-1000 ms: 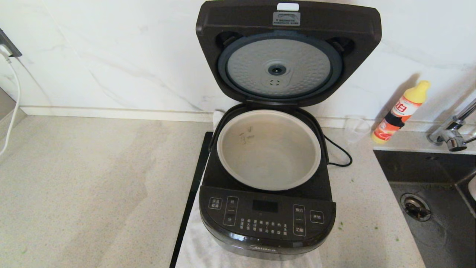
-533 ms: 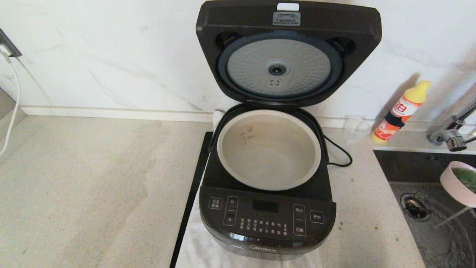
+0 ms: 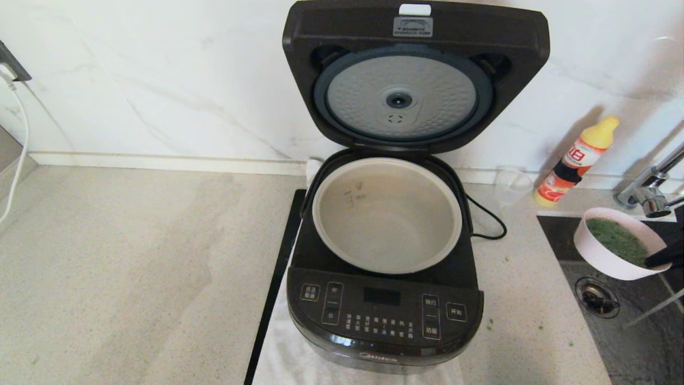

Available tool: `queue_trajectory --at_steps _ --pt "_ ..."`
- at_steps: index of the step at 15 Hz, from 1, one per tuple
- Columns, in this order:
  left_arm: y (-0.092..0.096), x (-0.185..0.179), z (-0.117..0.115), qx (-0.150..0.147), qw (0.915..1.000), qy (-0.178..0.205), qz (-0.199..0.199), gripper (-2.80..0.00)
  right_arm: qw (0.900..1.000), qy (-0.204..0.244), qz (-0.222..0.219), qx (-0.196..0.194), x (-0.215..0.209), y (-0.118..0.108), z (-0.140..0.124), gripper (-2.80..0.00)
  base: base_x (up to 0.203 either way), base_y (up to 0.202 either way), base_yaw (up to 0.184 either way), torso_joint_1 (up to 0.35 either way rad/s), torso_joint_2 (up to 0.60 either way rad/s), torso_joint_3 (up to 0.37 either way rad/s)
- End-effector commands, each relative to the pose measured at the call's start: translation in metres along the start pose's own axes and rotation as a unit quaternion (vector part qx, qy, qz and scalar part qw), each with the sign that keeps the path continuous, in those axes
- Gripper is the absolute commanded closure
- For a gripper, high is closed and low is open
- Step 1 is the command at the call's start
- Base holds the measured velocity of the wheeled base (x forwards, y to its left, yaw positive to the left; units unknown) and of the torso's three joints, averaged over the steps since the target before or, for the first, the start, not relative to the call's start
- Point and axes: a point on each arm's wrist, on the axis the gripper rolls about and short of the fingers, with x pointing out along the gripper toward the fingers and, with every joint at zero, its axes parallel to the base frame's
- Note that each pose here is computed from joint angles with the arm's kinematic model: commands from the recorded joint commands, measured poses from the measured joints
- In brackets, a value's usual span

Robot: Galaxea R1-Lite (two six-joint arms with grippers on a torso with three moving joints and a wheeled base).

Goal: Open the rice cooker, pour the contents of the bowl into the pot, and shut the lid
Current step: Pour the water from the bowl into the rice cooker

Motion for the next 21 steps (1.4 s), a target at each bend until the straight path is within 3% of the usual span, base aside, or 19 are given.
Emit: queue_trajectory --at_steps 1,10,14,21 --pt "0.0 0.0 0.0 0.0 1.0 -0.001 0.001 0.0 0.999 -0.008 0.011 -0.044 -0.014 0.029 -0.022 0.0 0.0 0.0 0.0 0.0 0.0 0.0" --pt "0.0 0.0 0.0 0.0 1.0 -0.001 0.0 0.0 0.987 0.032 0.054 -0.151 -0.041 0.098 -0.081 0.0 0.0 0.0 0.0 0.0 0.0 0.0" --pt "0.0 0.0 0.0 0.0 1.0 -0.001 0.0 0.0 0.981 0.032 0.059 -0.18 -0.048 0.128 -0.097 0.0 0.0 0.0 0.0 0.0 0.0 0.0" --pt "0.0 0.0 -0.001 0.0 1.0 0.0 0.0 0.0 0.969 0.034 0.068 -0.236 -0.051 0.161 -0.13 0.0 0.0 0.0 0.0 0.0 0.0 0.0"
